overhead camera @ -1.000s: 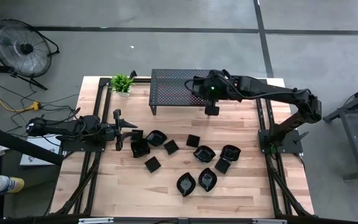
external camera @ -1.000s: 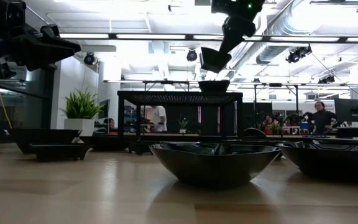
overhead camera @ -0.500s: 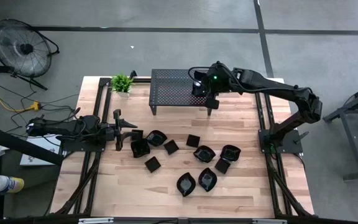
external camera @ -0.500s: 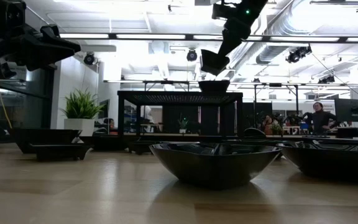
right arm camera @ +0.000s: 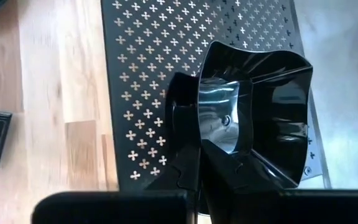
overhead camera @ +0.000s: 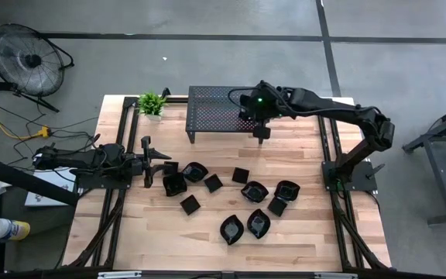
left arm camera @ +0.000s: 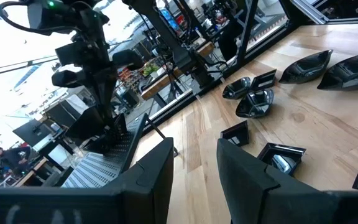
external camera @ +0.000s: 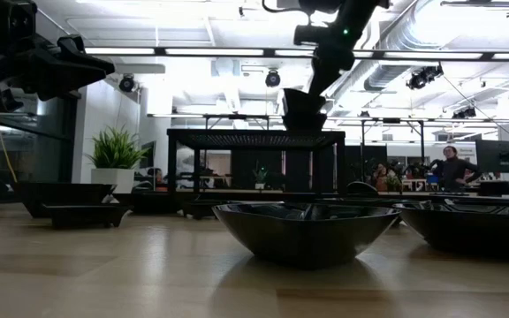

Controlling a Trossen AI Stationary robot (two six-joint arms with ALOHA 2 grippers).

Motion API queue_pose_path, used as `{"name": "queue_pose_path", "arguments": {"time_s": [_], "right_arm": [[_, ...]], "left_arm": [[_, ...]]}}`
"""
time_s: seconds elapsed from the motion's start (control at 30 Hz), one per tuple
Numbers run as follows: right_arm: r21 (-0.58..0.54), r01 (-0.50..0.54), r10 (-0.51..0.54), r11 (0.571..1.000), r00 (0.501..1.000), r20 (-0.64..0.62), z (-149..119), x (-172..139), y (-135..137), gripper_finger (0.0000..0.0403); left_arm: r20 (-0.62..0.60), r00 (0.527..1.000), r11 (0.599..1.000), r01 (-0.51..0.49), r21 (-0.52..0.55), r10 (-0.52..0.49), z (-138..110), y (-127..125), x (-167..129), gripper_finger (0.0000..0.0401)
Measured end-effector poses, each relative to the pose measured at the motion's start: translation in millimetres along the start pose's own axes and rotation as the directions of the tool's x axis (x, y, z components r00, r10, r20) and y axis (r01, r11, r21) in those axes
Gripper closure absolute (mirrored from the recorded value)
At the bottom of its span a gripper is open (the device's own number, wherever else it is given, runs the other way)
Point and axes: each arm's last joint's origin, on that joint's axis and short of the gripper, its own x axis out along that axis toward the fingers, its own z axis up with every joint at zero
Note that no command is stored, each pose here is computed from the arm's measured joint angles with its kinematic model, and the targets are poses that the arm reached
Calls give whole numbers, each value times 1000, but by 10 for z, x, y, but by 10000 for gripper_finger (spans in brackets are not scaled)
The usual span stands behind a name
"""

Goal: Pick & Place Mini shaped plates
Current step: Stack the distorted square plate on top of the distorted square plate on the shelf

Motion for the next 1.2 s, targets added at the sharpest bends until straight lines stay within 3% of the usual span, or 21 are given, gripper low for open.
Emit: {"name": "queue_pose_path", "arguments": {"time_s": [0.57,1.2], "right_arm": [[-25,-29,28,999,998,-63,-64,-8,25,392],[-5,-22,22,1000,999,-23,-28,-12,14,315]], "left_arm": [[0,1000,1000,0,0,0,0,0,0,281],[0,1000,1000,0,0,0,0,0,0,281]]}}
